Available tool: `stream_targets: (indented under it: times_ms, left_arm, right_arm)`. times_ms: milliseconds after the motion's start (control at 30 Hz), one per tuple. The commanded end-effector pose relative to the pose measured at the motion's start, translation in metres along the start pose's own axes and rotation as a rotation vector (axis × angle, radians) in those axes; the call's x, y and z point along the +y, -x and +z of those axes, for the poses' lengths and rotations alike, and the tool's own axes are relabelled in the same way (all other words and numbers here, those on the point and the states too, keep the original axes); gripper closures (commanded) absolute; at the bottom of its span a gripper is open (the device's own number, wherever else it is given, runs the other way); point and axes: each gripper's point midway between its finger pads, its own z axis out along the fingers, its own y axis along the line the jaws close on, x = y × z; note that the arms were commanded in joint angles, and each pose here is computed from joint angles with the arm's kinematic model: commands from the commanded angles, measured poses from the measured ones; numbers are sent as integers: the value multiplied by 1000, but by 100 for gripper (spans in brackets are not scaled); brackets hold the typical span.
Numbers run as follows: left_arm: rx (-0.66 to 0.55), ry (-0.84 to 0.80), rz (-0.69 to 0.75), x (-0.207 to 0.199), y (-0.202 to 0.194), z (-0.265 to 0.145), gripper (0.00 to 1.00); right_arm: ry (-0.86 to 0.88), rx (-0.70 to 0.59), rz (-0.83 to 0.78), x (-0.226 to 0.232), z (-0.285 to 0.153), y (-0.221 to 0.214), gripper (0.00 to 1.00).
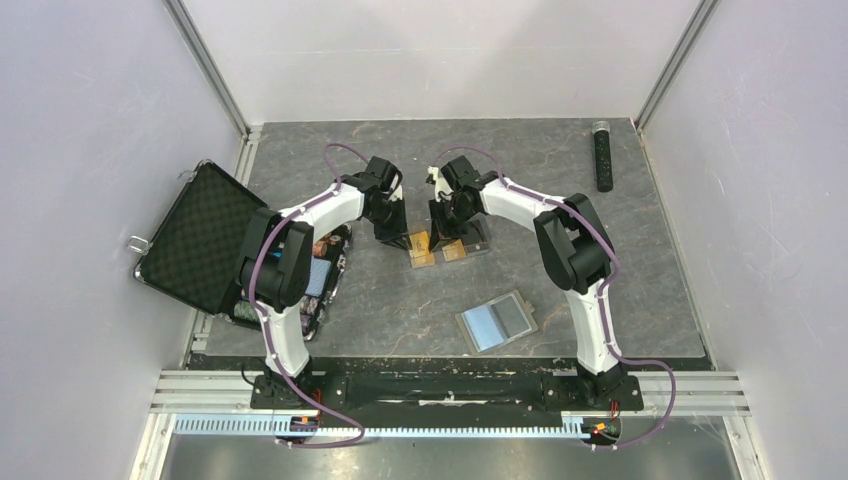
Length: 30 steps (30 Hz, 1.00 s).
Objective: Put the credit cards into the card holder
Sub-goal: Pick up the credit card from the storage box.
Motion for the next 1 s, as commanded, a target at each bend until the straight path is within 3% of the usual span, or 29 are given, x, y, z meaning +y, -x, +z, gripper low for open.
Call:
stream_targets:
  times_ms: [0, 300, 633, 967]
  left_arm:
    - [12, -32, 4, -11, -5, 12, 98]
    - [16, -26, 17, -9, -8, 12, 98]
    - [24, -21, 27, -8, -10, 11, 98]
    - [38, -7, 40, -5, -14, 10, 98]
  right_arm:
    - [11, -44, -79, 25, -12, 17, 97]
    - [-39, -12, -140, 25, -8, 12, 99]
    - [-115, 43, -195, 7, 9, 1, 89]
    - [-78, 21, -223, 31, 3, 13, 100]
